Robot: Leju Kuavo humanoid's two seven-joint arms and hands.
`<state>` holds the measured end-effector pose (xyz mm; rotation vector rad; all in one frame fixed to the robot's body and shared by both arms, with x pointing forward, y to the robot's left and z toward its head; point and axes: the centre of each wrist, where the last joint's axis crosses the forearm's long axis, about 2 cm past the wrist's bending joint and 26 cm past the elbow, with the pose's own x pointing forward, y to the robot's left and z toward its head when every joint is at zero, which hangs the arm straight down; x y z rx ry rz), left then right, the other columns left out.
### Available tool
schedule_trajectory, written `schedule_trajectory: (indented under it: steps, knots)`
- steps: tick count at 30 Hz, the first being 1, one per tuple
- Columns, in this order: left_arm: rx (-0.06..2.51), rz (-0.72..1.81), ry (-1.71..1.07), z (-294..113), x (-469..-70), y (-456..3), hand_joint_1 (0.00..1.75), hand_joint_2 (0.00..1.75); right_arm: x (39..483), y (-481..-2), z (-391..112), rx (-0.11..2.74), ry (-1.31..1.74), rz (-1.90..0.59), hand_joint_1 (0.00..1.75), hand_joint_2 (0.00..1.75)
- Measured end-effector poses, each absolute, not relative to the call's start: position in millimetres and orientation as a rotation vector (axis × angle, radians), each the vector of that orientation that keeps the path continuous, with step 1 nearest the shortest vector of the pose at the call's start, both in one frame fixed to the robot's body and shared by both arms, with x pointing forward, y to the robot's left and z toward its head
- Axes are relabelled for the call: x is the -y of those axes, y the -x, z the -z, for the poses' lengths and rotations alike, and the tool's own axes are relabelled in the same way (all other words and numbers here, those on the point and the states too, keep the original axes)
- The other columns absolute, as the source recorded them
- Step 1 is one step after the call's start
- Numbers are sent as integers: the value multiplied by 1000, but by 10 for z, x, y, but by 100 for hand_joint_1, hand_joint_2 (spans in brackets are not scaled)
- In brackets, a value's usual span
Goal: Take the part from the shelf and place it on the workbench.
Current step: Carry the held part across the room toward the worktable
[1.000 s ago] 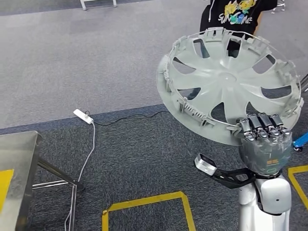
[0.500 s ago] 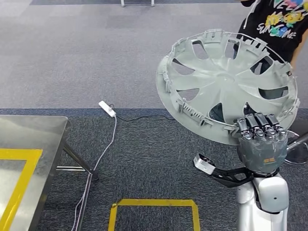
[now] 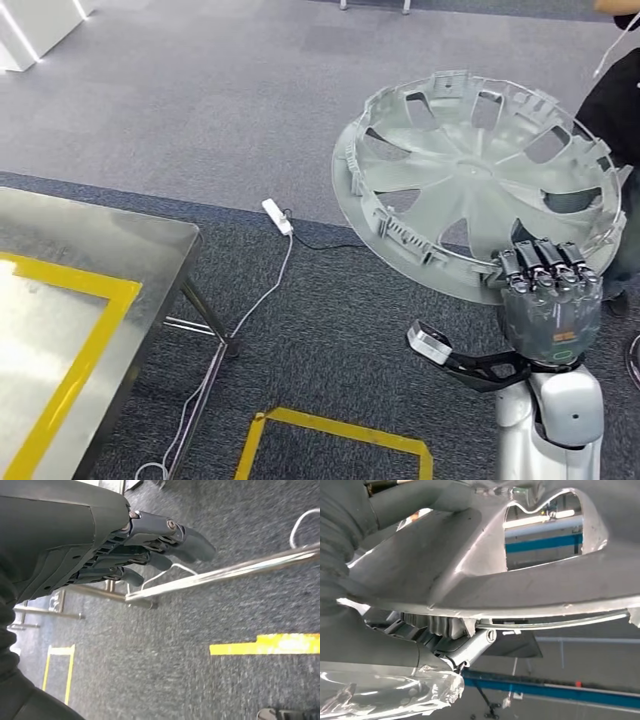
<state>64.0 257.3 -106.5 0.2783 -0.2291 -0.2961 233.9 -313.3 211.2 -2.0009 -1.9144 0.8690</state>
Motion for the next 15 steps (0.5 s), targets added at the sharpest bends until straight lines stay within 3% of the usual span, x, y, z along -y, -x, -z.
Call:
schedule_trajectory:
  steps: [15]
  knots:
    - [217, 322, -268, 1075, -2669, -626, 0, 175, 3214, -2147, -1982, 1830, 1990, -882, 175, 175]
